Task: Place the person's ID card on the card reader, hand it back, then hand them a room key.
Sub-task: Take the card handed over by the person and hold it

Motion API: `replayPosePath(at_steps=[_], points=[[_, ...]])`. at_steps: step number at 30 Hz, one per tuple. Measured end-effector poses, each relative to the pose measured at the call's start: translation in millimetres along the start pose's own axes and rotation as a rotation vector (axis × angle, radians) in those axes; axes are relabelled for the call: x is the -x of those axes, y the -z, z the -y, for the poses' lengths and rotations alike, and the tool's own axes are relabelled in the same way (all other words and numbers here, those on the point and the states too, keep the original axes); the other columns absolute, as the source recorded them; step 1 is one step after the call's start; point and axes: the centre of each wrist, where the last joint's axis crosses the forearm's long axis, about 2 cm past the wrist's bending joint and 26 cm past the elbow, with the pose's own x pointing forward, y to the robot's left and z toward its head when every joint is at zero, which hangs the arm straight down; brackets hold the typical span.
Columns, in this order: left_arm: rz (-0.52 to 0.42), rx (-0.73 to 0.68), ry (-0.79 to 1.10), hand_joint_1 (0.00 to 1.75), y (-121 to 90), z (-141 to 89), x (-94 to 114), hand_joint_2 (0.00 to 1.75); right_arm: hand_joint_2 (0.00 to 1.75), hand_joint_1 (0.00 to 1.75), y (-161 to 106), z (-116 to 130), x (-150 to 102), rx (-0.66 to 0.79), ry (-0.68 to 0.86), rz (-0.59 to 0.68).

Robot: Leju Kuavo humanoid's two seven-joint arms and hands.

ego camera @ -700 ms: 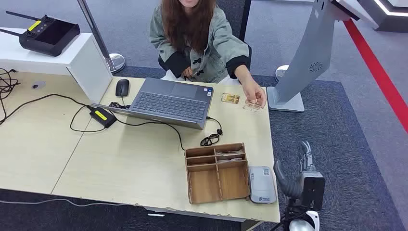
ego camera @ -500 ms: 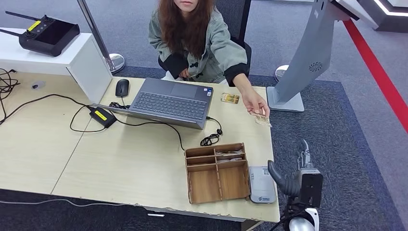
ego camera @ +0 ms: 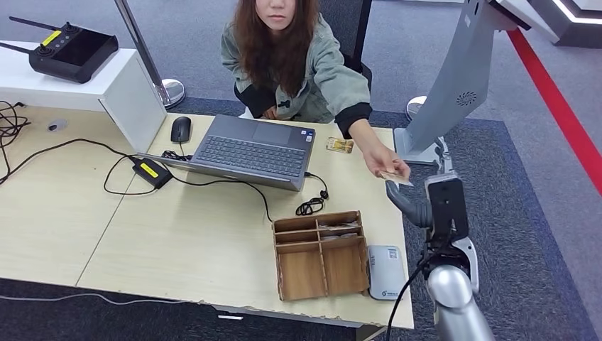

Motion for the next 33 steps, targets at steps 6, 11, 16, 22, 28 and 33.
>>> replayPosePath(at_steps=[6, 11, 16, 22, 28, 33], points=[[-0.003, 0.013, 0.014, 0.0, 1, 2, -1, 0.0, 1.75, 0.0, 18, -9, -16, -0.034, -0.041, 0.037], [-0.004, 0.016, 0.016, 0.0, 1, 2, -1, 0.0, 1.75, 0.0, 24, -18, -21, -0.067, -0.055, 0.047], [-0.004, 0.016, 0.015, 0.0, 1, 2, -1, 0.0, 1.75, 0.0, 24, -24, -18, -0.088, -0.06, 0.038], [-0.007, 0.015, 0.015, 0.0, 1, 2, -1, 0.0, 1.75, 0.0, 22, -26, -13, -0.099, -0.059, 0.021], [-0.007, 0.014, 0.014, 0.0, 1, 2, -1, 0.0, 1.75, 1.69, 20, -30, -8, -0.116, -0.06, 0.007], [-0.007, 0.013, 0.014, 0.0, 1, 2, -1, 0.0, 1.75, 1.75, 18, -32, -5, -0.122, -0.058, 0.004]])
